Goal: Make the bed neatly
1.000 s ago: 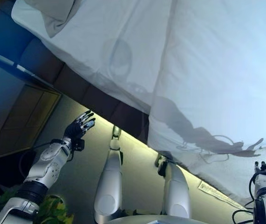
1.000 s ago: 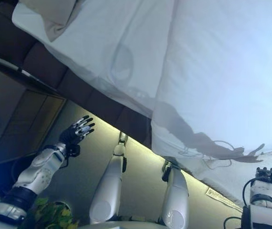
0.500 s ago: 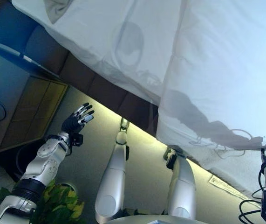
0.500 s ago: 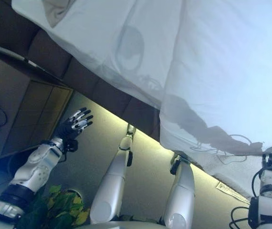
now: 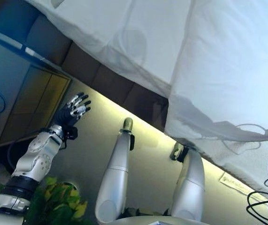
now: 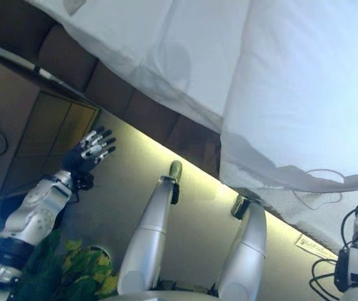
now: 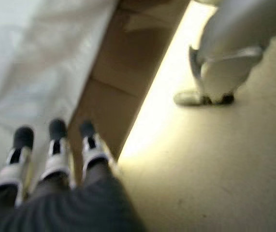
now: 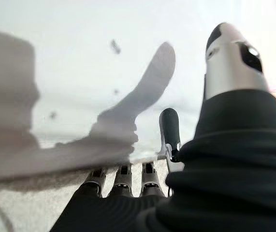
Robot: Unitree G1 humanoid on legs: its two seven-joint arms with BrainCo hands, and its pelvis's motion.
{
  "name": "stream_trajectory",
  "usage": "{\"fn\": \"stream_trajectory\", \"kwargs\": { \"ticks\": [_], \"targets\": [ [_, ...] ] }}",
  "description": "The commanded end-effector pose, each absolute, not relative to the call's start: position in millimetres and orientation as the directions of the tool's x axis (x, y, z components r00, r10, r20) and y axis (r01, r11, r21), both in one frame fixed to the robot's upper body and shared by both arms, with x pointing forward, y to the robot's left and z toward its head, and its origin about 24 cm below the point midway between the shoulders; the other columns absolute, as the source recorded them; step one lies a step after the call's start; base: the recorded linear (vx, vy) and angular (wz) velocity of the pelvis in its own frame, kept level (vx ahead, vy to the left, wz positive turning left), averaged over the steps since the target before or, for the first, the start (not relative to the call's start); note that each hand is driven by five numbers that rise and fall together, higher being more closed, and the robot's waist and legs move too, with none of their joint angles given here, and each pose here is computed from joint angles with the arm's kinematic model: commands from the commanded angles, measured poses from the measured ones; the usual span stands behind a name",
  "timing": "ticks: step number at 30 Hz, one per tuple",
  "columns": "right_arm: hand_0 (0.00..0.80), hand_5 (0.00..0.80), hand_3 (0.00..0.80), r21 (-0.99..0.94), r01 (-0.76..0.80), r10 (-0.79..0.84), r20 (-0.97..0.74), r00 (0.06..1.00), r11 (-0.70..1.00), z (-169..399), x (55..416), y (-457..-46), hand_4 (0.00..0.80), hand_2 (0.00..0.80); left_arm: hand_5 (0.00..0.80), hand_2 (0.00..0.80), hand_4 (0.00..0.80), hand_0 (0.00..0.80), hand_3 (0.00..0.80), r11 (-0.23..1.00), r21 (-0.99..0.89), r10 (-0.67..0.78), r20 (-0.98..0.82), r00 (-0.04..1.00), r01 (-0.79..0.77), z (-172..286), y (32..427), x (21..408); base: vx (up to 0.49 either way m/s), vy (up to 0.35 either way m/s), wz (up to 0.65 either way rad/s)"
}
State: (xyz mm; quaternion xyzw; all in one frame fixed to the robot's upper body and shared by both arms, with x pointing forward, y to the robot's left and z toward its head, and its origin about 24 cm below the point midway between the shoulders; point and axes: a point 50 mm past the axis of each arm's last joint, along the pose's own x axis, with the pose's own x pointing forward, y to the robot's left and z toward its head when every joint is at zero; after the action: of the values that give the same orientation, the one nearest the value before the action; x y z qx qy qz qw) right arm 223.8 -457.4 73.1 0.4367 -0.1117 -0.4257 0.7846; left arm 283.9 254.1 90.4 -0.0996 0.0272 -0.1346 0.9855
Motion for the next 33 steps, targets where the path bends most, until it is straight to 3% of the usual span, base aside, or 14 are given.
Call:
{"fn": "stream_trajectory", "kwargs": {
  "ticks": [1,2,3,4,15,33],
  "targets": [
    [0.0,0.0,0.0,0.765,0.531,-0.769,-0.075,0.634,0.363,106.0,230.8,-466.4,0.0,0.0,0.0,0.0,0.0,0.0,0.0,0.931,-0.276,-0.252,-0.01,0.968,0.239,78.9,254.2,278.2,0.007,0.013,0.32],
    [0.078,0.078,0.078,0.765,0.525,-0.769,-0.062,0.636,0.373,111.2,233.2,-466.7,0.078,0.078,0.0,0.0,0.0,0.0,0.0,0.931,-0.277,-0.249,-0.013,0.968,0.236,78.7,255.4,277.9,0.004,0.0,0.42],
    [0.571,0.571,0.571,0.765,0.52,-0.771,-0.05,0.635,0.379,116.4,235.4,-467.1,0.571,0.571,0.0,0.0,0.0,0.0,0.0,0.933,-0.275,-0.247,-0.017,0.969,0.233,78.6,256.9,277.6,0.003,-0.006,0.45],
    [0.8,0.8,0.8,0.769,0.517,-0.777,-0.041,0.628,0.376,122.0,237.3,-467.9,0.8,0.8,0.0,0.0,0.0,0.0,0.0,0.933,-0.274,-0.247,-0.021,0.969,0.232,78.0,258.2,277.2,0.006,-0.009,0.18],
    [0.8,0.8,0.8,0.773,0.509,-0.779,-0.03,0.626,0.379,142.6,246.9,-468.9,0.8,0.8,0.0,0.0,0.0,0.0,0.0,0.933,-0.273,-0.251,-0.029,0.968,0.234,76.0,263.0,278.2,0.002,-0.002,0.01],
    [0.8,0.8,0.8,0.794,0.47,-0.68,-0.1,0.727,0.386,85.9,249.0,-440.0,0.8,0.8,0.0,0.0,0.0,0.0,0.0,0.937,-0.283,-0.242,-0.103,0.965,0.205,57.5,250.6,279.6,0.009,0.013,0.04]
  ]
}}
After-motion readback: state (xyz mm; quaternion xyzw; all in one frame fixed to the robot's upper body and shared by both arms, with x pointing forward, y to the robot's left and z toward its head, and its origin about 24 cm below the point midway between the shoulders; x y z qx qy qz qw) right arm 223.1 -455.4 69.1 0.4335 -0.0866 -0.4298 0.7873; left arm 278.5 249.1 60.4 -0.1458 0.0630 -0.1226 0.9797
